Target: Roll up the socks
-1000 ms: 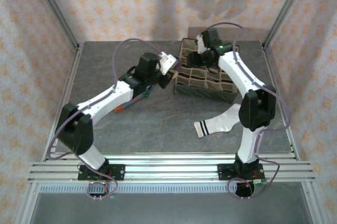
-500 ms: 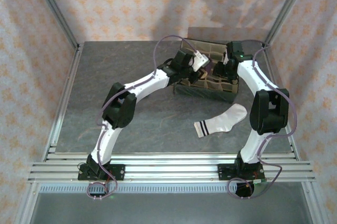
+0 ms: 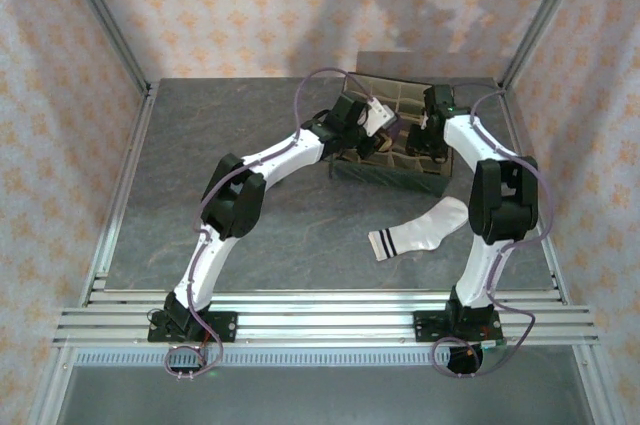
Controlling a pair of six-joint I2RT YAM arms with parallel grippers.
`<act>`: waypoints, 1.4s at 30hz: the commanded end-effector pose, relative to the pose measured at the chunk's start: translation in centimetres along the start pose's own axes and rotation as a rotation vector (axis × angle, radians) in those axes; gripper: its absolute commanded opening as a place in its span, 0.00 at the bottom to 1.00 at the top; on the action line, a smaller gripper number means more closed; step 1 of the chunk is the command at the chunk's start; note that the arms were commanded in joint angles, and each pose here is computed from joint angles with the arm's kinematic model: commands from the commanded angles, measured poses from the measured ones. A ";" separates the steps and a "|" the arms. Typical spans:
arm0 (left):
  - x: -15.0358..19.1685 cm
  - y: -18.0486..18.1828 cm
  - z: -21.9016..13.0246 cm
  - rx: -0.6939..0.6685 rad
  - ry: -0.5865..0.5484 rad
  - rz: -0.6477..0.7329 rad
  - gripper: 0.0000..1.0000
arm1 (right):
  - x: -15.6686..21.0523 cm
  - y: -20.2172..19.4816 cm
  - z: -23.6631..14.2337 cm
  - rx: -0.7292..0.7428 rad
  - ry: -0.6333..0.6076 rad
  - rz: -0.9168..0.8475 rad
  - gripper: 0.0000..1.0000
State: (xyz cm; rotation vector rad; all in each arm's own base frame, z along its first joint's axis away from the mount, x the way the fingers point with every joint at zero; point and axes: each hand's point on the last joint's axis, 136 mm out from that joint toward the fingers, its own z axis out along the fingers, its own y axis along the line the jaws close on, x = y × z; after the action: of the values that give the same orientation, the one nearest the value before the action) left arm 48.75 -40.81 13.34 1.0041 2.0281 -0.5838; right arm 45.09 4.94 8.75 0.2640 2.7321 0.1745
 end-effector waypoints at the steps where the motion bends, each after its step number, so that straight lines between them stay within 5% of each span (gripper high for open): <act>1: -1.5 1.1 -1.6 -0.002 -0.056 -0.025 0.00 | -1.2 -0.8 -0.1 0.050 -0.033 -0.019 0.35; 24: -0.5 1.4 -4.9 0.029 -0.147 0.037 0.00 | -1.1 -1.3 1.1 0.073 -0.005 -0.021 0.35; 42: 3.7 0.3 -3.5 0.087 0.086 0.130 0.00 | -1.2 -1.1 1.9 0.046 0.006 0.000 0.35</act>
State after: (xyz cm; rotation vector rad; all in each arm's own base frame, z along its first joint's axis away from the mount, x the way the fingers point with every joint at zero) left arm 46.68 -36.35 12.21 1.1286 1.9994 -0.5817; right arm 45.93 4.40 7.06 0.2497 2.7603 0.1263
